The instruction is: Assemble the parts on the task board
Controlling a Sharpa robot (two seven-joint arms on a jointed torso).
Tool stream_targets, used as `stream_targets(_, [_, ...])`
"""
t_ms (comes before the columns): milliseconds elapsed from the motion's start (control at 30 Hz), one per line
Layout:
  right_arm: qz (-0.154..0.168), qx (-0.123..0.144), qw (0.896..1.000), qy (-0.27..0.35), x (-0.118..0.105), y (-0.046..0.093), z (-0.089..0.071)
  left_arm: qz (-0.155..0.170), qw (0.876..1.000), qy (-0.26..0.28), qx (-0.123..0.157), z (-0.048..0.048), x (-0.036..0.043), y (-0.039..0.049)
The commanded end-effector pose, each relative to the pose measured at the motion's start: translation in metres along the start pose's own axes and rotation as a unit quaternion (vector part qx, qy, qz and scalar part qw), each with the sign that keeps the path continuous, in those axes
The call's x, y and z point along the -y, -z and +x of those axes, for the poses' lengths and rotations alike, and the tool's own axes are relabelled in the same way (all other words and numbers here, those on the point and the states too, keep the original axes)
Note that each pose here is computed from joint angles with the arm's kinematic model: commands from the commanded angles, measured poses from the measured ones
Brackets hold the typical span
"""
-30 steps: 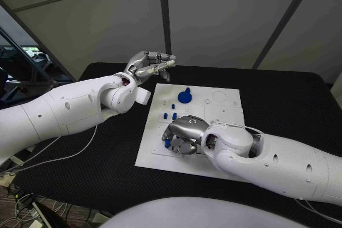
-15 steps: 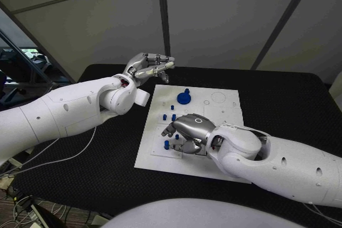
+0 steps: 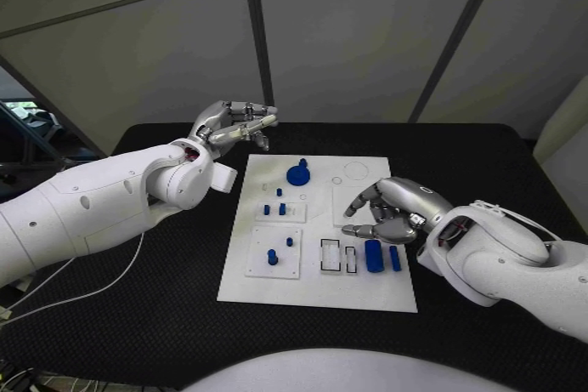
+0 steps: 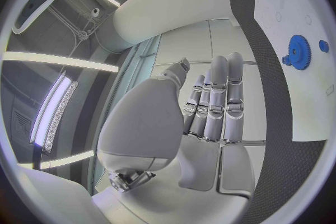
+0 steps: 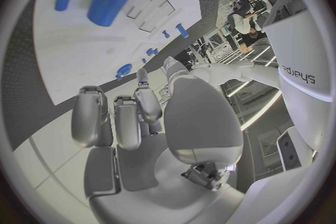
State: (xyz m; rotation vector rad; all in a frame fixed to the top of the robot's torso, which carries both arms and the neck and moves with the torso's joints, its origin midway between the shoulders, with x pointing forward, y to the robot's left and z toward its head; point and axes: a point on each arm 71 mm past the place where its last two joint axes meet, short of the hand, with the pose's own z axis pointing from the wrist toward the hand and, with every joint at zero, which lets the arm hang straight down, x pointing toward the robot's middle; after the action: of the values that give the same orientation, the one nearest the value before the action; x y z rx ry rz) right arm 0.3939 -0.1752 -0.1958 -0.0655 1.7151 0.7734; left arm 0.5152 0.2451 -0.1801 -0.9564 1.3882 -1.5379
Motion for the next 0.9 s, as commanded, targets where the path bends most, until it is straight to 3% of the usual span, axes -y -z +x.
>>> stream_targets(33, [0.071, -0.010, 0.997, -0.024, 0.012, 0.009, -0.003, 0.003, 1.000, 0.004, -0.004, 0.0018, 0.0012, -0.0006])
stream_targets(167, [0.102, -0.017, 0.995, 0.006, 0.025, 0.022, -0.009, 0.003, 1.000, 0.004, -0.005, 0.0021, 0.0010, -0.0004])
stream_targets(367, [0.124, -0.028, 0.991, 0.031, 0.032, 0.029, -0.005, 0.003, 1.000, 0.003, -0.004, 0.0010, 0.0010, 0.0002])
stream_targets(600, [0.150, -0.053, 0.986, 0.045, 0.037, 0.031, 0.009, 0.003, 1.000, 0.003, -0.004, 0.0010, 0.0011, 0.0005])
stream_targets(900, [0.153, -0.071, 0.985, 0.038, 0.035, 0.027, 0.023, 0.003, 1.000, 0.003, -0.003, 0.0002, 0.0009, 0.0006])
